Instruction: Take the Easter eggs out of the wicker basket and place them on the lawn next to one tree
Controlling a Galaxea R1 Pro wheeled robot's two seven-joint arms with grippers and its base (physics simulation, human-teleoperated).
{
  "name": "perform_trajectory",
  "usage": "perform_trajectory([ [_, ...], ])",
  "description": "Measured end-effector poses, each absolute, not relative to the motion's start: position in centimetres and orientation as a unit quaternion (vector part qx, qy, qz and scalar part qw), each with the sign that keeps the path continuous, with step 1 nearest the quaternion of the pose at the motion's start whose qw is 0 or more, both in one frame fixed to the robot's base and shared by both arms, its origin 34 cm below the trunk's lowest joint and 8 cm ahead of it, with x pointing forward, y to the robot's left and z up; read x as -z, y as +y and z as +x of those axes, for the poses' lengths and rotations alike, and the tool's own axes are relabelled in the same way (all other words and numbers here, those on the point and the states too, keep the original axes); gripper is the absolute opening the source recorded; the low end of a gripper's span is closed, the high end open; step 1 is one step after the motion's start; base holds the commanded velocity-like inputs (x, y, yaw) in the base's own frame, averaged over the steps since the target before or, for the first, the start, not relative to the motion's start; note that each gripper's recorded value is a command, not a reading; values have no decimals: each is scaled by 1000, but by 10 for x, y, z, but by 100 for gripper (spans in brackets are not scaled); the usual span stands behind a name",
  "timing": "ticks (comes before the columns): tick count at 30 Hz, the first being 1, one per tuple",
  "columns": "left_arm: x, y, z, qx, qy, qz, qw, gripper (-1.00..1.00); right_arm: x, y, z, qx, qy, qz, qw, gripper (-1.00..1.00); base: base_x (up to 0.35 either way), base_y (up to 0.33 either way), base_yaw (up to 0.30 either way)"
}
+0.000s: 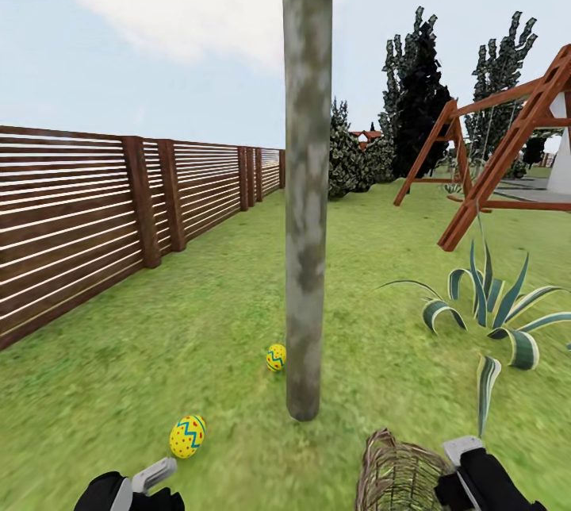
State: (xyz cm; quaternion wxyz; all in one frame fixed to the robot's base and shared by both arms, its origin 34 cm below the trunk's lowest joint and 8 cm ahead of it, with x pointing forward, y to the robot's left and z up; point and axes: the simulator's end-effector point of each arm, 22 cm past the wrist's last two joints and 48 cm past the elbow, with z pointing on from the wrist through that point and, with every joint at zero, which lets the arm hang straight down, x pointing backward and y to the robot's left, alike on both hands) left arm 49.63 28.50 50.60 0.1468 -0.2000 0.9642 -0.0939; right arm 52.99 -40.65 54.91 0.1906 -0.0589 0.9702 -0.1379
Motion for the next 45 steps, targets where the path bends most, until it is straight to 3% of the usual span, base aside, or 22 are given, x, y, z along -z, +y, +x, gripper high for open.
perform_trajectory([
  [8,-506,285,496,94,964,-200,147,100,-550,-404,531,134,970,-56,193,100,0,44,0],
  [24,-507,285,497,95,964,-200,147,100,-551,-405,532,134,970,-56,194,100,26,261,0],
  [45,-530,284,500,96,964,-200,147,100,-583,-408,541,137,968,-56,205,100,4,8,0],
])
